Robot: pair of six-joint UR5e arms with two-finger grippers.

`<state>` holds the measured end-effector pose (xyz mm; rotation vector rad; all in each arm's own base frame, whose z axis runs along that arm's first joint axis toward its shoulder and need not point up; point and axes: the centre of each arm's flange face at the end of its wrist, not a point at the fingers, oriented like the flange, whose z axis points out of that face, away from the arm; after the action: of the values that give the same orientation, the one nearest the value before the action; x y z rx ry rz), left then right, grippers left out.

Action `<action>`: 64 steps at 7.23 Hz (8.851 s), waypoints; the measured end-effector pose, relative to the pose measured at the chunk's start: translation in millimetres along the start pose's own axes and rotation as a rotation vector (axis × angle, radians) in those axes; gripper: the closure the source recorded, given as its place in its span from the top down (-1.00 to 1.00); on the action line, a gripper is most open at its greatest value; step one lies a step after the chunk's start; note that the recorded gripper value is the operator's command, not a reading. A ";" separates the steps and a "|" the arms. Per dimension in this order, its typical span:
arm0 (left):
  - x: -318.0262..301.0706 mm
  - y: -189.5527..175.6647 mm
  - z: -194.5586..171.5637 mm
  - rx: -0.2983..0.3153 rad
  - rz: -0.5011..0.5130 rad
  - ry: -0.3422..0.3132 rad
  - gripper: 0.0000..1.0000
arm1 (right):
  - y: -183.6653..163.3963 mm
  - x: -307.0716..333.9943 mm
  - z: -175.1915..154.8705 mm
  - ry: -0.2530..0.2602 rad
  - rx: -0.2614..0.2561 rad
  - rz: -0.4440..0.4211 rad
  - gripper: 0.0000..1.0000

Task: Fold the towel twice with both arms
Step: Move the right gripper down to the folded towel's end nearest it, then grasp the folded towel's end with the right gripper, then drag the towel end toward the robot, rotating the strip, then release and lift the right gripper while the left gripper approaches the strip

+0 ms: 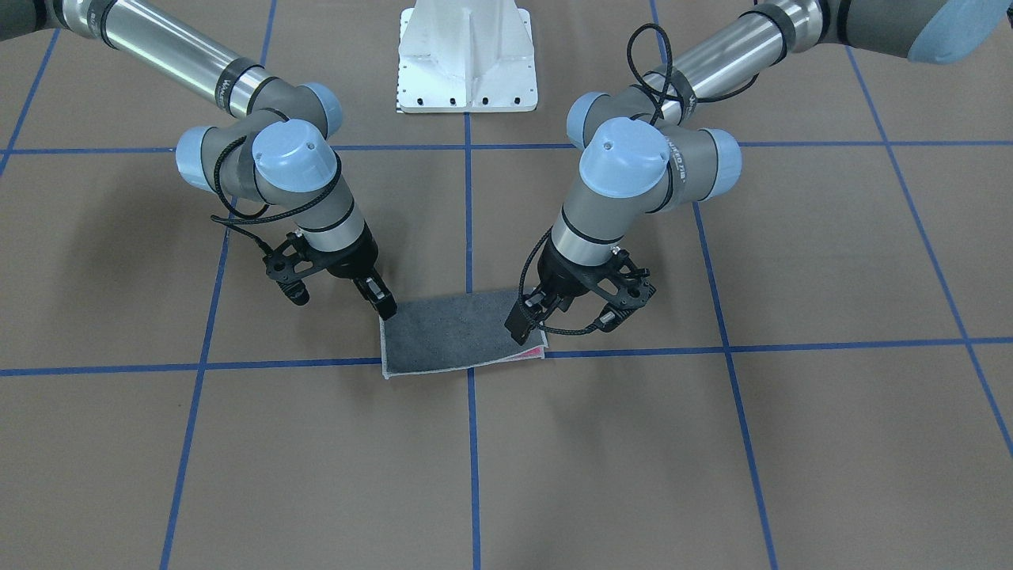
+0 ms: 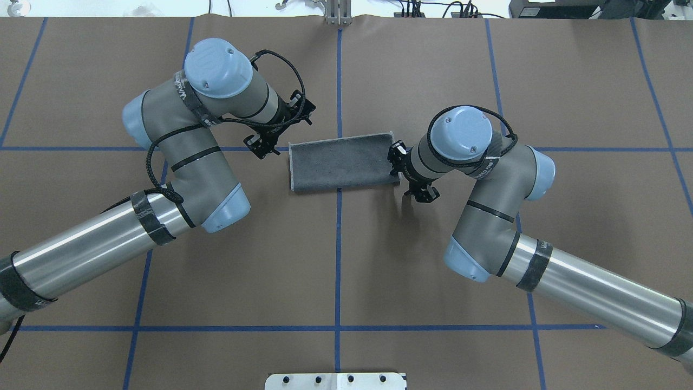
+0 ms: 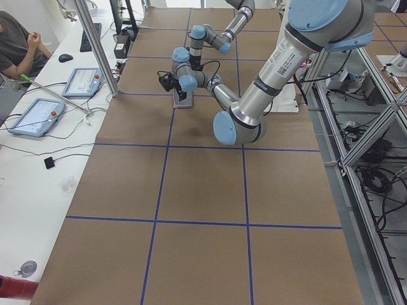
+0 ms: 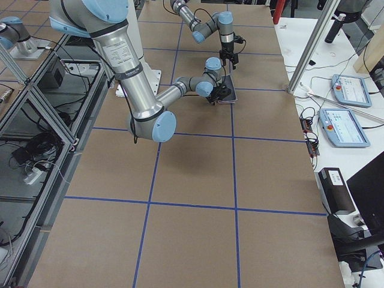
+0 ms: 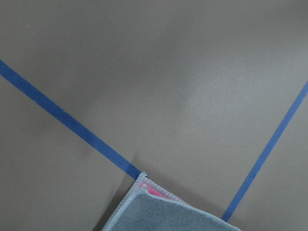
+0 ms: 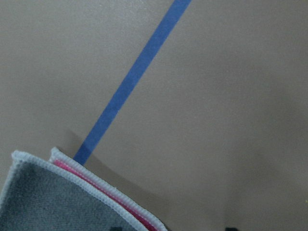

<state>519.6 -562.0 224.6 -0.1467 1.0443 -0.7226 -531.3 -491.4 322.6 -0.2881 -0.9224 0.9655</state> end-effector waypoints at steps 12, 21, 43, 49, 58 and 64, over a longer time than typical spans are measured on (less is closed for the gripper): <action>2.6 3.0 -9.2 -0.003 0.004 0.017 1.00 | -1.5 20.9 -7.4 -0.058 -0.031 0.062 0.05; 2.3 3.4 -8.3 -0.001 0.003 0.016 1.00 | -0.6 11.3 4.0 -0.063 -0.009 0.127 -1.00; -35.4 16.8 -58.4 -0.065 0.019 0.070 1.00 | 164.9 62.2 -54.1 0.039 -0.281 0.157 -1.00; -34.2 21.4 -68.9 -0.060 0.013 0.055 1.00 | 206.9 65.6 -51.3 0.041 -0.304 0.151 -1.00; -45.6 20.1 -67.5 -0.062 0.012 0.046 1.00 | 210.7 50.1 -51.9 0.014 -0.295 0.145 1.00; -120.3 141.3 -50.0 -0.063 -0.037 0.080 0.96 | 32.6 17.0 -108.2 -0.063 -0.241 -0.035 1.00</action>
<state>509.4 -370.0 225.4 -0.1934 1.1433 -0.7345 -461.7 -440.5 247.6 -0.4460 -1.1000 0.8352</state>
